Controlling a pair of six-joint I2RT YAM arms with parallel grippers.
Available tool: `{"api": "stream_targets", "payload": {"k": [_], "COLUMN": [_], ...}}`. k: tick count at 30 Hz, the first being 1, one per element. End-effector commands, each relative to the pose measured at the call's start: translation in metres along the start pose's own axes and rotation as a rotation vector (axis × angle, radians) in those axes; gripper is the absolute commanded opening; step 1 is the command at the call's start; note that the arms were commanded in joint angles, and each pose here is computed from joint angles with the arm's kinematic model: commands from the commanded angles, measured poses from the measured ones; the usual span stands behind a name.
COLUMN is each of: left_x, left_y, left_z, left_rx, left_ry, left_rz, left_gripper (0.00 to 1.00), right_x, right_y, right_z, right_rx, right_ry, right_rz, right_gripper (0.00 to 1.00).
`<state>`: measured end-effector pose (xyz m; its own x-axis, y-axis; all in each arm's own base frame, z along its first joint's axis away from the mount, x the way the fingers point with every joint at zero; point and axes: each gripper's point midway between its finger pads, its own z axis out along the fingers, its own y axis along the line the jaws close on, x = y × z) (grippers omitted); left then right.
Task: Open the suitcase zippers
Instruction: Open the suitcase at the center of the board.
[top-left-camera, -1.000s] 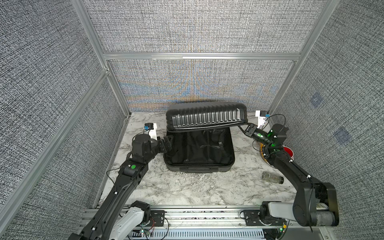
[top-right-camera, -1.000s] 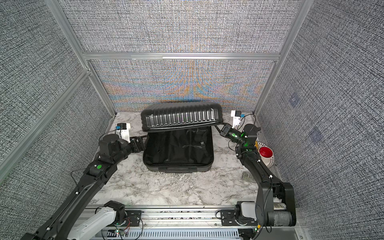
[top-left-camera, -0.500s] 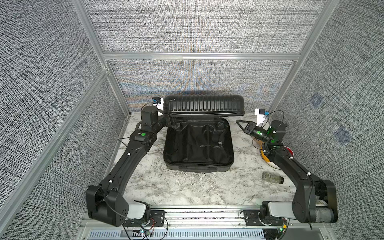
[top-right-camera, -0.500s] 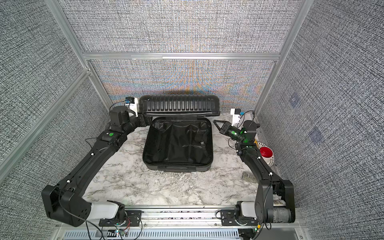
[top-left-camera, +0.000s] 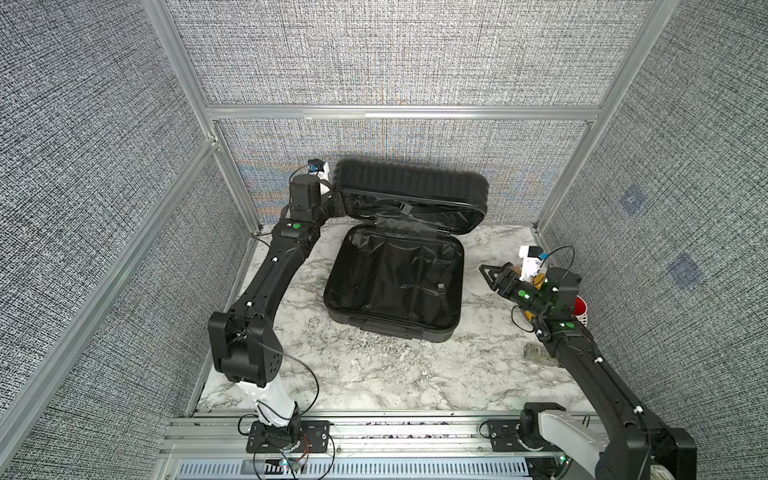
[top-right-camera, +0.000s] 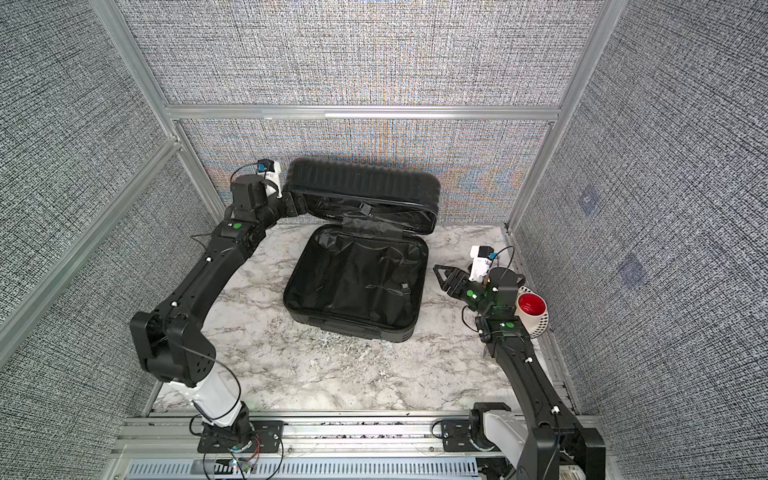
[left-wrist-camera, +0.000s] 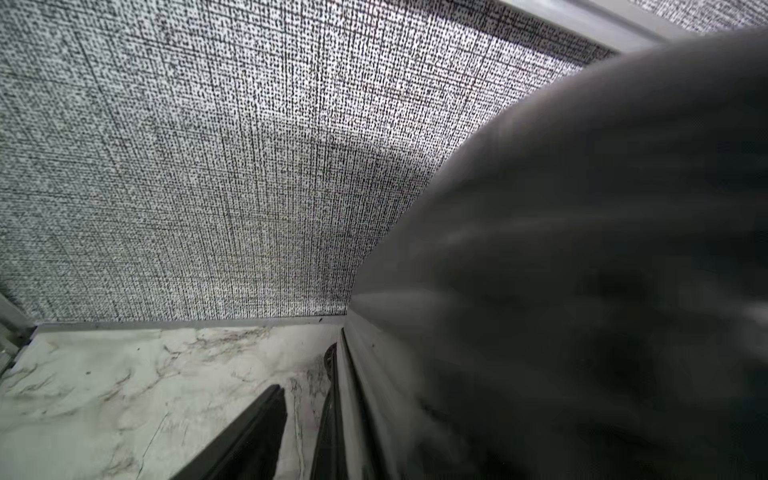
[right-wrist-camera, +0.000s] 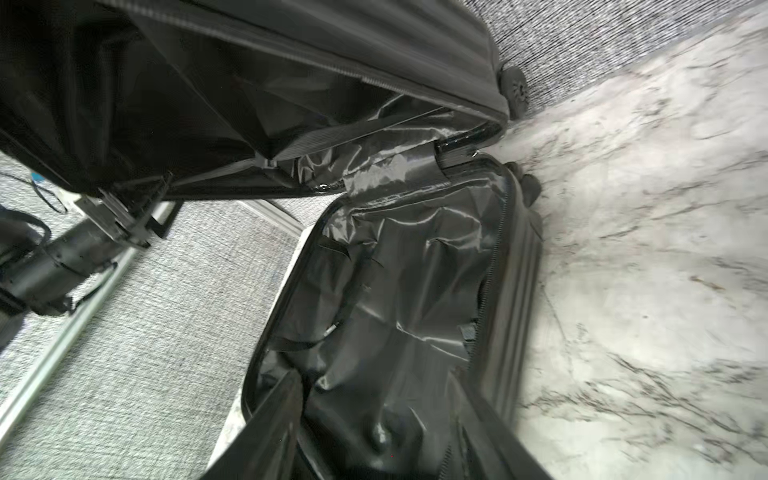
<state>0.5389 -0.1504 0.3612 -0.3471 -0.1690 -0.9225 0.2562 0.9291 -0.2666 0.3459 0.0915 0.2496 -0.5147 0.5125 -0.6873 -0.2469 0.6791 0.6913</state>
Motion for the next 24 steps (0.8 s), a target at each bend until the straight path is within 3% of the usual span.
{"api": "stream_targets", "payload": {"k": [1, 14, 20, 24], "left_x": [-0.007, -0.09, -0.109, -0.099], "left_y": [-0.005, -0.032, -0.029, -0.036], "left_z": [0.016, 0.053, 0.068, 0.072], "left_rx": [0.027, 0.149, 0.241, 0.292], "left_ry": [0.026, -0.154, -0.244, -0.211], "left_rz": [0.018, -0.002, -0.091, -0.085], "left_gripper": [0.86, 0.92, 0.93, 0.93], "right_x": [0.005, -0.001, -0.023, -0.034], "right_y": [-0.012, -0.035, -0.055, -0.067], "right_z": [0.0, 0.021, 0.065, 0.105], "right_rx": [0.062, 0.148, 0.207, 0.219], "right_ry": [0.016, 0.034, 0.057, 0.077], "right_rz": [-0.009, 0.023, 0.025, -0.022], "right_gripper": [0.58, 0.6, 0.62, 0.66]}}
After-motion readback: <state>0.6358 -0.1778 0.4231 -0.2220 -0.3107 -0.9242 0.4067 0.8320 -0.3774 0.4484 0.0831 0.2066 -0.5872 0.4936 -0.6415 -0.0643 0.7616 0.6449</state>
